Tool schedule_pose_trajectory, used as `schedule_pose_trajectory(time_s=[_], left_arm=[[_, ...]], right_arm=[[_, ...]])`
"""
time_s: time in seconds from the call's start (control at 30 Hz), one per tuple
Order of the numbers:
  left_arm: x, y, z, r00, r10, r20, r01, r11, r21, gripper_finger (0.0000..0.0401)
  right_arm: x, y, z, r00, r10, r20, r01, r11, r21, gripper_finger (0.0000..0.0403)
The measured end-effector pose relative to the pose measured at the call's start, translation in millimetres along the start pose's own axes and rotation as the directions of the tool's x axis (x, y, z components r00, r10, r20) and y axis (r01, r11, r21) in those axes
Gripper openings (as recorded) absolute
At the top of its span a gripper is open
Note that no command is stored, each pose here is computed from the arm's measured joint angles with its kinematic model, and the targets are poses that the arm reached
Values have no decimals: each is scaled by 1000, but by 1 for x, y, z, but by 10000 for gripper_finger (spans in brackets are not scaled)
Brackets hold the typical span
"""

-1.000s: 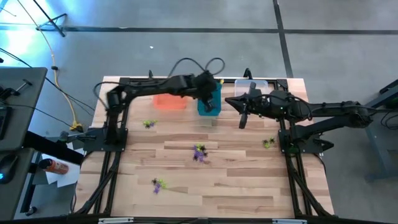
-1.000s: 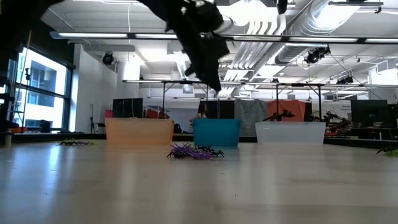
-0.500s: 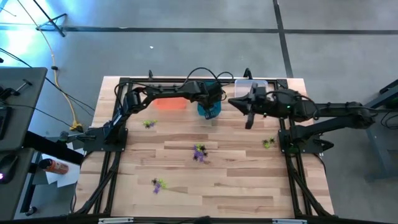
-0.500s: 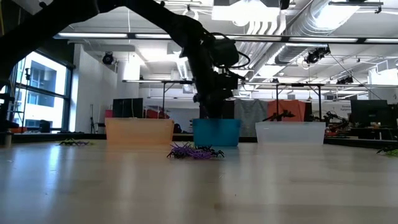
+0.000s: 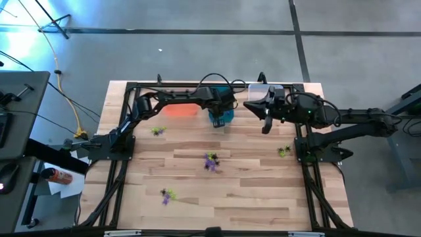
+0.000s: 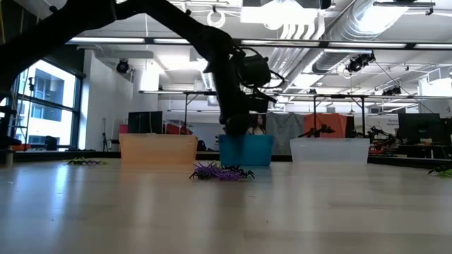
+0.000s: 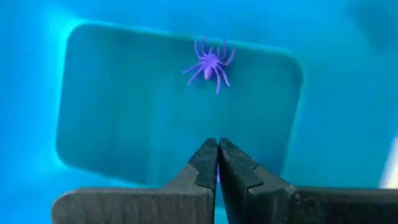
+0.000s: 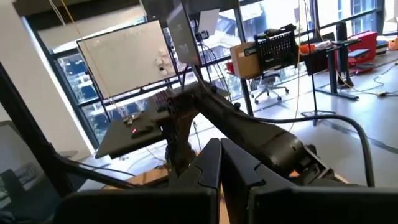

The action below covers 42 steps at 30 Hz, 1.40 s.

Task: Sort Halloween decoration
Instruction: Put the purple spider toy into the blue bin

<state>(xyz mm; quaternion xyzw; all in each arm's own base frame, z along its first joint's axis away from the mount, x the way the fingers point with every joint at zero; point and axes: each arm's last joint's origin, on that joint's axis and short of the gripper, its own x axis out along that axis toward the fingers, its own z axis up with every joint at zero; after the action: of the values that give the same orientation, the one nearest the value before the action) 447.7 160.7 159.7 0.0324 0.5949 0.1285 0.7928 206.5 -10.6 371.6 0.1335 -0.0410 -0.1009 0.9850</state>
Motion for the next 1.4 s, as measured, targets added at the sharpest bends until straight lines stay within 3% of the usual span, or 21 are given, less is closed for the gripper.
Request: schedule_pose_trajectory(time_s=[0.37, 0.7, 1.0, 1.2, 1.3, 1.4], left_arm=[[4, 1, -2, 999, 27, -24, -27, 1000, 0, 11], [1, 3, -2, 997, 66, -37, -69, 995, -67, 137], [-34, 13, 18, 998, 54, 9, -54, 995, -88, 230], [-63, 22, 29, 996, 67, 52, -61, 993, -104, 241], [-76, 26, 31, 997, 62, 55, -50, 981, -189, 241], [-96, 30, 30, 995, -7, 103, 34, 966, -255, 241]], right_arm=[[0, 0, 0, 1000, 4, -2, -4, 1000, 25, 0], [0, 0, 0, 1000, 6, -2, -6, 1000, 15, 0], [0, 0, 0, 1000, 7, -2, -7, 1000, -4, 0], [0, 1, 0, 1000, 7, -2, -7, 1000, -21, 0], [0, 1, 2, 1000, 12, 19, -12, 1000, -19, 0], [0, 2, 6, 998, 24, 63, -21, 999, -44, 0]])
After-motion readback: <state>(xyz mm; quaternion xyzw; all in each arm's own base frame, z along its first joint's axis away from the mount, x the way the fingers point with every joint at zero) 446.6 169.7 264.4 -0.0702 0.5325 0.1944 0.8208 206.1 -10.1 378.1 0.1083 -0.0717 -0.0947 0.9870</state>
